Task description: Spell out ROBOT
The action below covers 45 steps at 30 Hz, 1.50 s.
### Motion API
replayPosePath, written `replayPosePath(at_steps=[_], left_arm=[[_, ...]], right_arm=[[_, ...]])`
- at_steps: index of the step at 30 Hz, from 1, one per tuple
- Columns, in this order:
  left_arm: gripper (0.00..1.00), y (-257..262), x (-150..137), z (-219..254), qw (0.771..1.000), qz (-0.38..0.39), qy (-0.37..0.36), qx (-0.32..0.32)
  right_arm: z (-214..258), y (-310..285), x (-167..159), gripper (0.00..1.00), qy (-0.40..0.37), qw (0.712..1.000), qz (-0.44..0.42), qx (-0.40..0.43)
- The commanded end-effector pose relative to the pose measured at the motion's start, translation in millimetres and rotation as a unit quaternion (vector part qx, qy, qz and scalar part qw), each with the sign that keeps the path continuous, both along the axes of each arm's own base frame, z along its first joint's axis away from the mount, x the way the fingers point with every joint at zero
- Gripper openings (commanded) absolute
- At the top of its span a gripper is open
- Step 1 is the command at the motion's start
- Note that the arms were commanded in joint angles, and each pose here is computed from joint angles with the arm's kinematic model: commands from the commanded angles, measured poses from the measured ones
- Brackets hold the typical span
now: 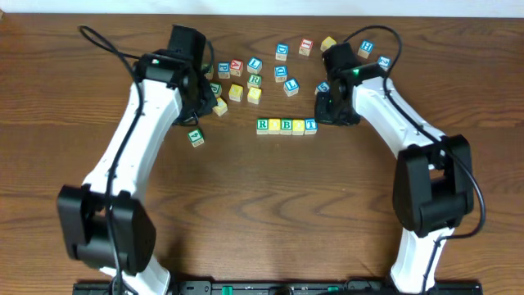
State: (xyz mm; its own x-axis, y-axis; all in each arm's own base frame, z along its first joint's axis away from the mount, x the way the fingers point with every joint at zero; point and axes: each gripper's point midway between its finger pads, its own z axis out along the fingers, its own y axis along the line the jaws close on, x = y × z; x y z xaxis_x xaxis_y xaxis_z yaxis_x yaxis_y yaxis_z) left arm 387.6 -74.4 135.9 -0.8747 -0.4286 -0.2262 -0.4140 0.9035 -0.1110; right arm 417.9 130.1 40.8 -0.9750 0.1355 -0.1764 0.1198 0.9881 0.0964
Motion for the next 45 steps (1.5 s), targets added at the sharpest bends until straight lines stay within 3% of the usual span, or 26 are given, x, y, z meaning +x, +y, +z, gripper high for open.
replayPosePath(at_steps=[1,5,8,18,45], left_arm=[[0.23,-4,-2,-17,1.0,0.0,0.025,-0.005],[0.11,-25,-2,-39,0.997,-0.025,0.054,-0.041],[0.09,-38,-1,-56,0.995,-0.041,0.071,-0.058],[0.09,-59,-1,-97,0.99,-0.073,0.102,-0.057],[0.09,-108,15,-121,0.988,-0.12,0.064,-0.075]], right_arm=[[-3,1,0,0.01,0.002,1.0,-0.013,0.009],[-3,1,2,0.01,-0.001,1.0,-0.013,0.01],[-5,1,1,0.01,0.0,1.0,-0.013,0.01],[-22,4,-8,0.01,0.011,0.999,-0.016,0.025],[-23,5,-9,0.01,0.011,0.999,-0.017,0.027]])
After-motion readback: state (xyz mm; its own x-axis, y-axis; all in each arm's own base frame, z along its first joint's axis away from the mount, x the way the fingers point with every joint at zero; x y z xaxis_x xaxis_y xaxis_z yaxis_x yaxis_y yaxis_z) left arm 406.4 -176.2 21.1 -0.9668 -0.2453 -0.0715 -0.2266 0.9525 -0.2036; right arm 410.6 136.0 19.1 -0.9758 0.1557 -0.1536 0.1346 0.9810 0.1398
